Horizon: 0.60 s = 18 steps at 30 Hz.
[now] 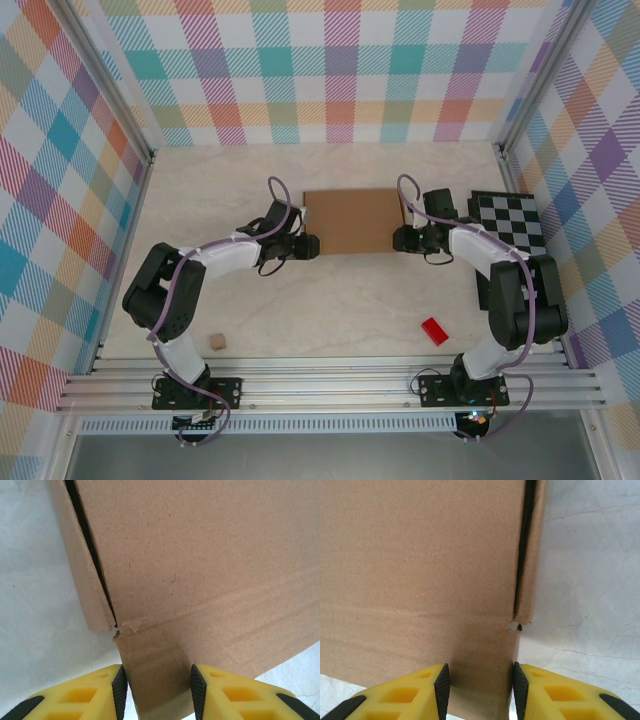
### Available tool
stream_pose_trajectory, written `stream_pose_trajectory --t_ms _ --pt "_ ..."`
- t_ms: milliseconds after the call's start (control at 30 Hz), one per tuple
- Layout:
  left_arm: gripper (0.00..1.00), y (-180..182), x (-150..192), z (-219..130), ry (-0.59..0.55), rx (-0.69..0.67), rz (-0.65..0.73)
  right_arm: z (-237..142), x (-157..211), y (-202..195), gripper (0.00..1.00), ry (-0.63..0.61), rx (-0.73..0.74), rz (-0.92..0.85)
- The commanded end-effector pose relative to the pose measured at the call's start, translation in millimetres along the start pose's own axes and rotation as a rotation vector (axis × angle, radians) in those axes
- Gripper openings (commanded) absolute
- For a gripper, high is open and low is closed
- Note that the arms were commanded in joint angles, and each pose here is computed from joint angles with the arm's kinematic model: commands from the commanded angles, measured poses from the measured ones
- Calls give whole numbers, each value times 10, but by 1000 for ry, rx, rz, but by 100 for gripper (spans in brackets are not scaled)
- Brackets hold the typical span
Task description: Fold the paper box
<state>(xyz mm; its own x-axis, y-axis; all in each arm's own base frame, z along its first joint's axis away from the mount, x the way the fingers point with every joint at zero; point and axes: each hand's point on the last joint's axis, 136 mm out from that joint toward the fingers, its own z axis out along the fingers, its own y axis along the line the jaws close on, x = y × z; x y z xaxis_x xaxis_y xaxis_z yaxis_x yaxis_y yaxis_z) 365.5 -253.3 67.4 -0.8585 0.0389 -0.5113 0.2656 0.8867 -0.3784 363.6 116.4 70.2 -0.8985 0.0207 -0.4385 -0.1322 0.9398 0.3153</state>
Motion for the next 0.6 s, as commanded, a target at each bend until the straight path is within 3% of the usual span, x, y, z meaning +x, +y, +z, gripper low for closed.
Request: stream_pose_trajectory --t_ms 0,567 --pt "41 3 -23 49 0 -17 68 -9 -78 0 40 -4 12 -42" --pt "41 14 -85 17 -8 -40 107 30 -112 -24 41 6 26 -47"
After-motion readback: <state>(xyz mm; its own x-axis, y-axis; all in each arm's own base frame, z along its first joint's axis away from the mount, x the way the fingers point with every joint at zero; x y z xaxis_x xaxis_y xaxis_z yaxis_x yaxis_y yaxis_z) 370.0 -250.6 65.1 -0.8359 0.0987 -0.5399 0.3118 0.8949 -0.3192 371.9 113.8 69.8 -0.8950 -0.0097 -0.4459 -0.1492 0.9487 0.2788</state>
